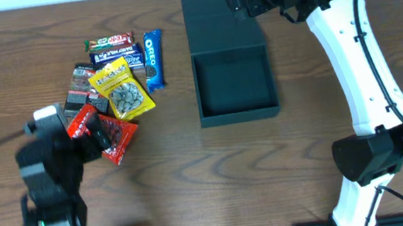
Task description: Pack container
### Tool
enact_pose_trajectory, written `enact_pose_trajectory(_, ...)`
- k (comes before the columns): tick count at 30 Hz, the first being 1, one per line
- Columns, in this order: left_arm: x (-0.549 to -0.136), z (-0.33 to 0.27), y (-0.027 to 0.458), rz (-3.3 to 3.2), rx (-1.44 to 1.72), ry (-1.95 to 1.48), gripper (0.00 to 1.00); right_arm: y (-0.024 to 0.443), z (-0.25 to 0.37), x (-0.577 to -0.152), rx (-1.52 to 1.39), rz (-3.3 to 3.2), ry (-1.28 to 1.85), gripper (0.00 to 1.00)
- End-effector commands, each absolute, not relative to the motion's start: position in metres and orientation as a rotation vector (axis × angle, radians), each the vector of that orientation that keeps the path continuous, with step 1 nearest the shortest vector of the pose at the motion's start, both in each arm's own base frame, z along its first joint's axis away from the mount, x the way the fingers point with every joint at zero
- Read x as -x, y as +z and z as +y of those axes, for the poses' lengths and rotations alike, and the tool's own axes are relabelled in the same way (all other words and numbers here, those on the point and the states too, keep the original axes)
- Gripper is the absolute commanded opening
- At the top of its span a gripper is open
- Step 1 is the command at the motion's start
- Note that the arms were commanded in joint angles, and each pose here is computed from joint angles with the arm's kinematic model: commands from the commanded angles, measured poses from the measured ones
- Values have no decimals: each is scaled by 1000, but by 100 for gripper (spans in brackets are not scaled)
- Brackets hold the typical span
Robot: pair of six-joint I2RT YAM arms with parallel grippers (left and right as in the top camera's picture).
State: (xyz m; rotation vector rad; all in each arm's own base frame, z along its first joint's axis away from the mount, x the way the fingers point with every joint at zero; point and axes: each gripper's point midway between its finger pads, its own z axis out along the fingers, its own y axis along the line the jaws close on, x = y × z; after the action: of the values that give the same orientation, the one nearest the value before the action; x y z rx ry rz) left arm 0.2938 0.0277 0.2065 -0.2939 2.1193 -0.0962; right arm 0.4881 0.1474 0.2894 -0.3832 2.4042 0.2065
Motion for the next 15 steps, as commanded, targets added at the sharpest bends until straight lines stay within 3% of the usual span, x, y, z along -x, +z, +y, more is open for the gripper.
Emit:
enact_pose_trajectory(1,-316,45,214,2207,428,-45,95,302,135,-486,373,2381,196,99)
enact_pose_trajectory(10,-392,41,182,2400,441,-143,95,302,105,-494,297,2386,167,99)
enact_pose_trajectory(15,-410,25,164,2418,398,-272,96,301,92,-496,267,2394,155,99)
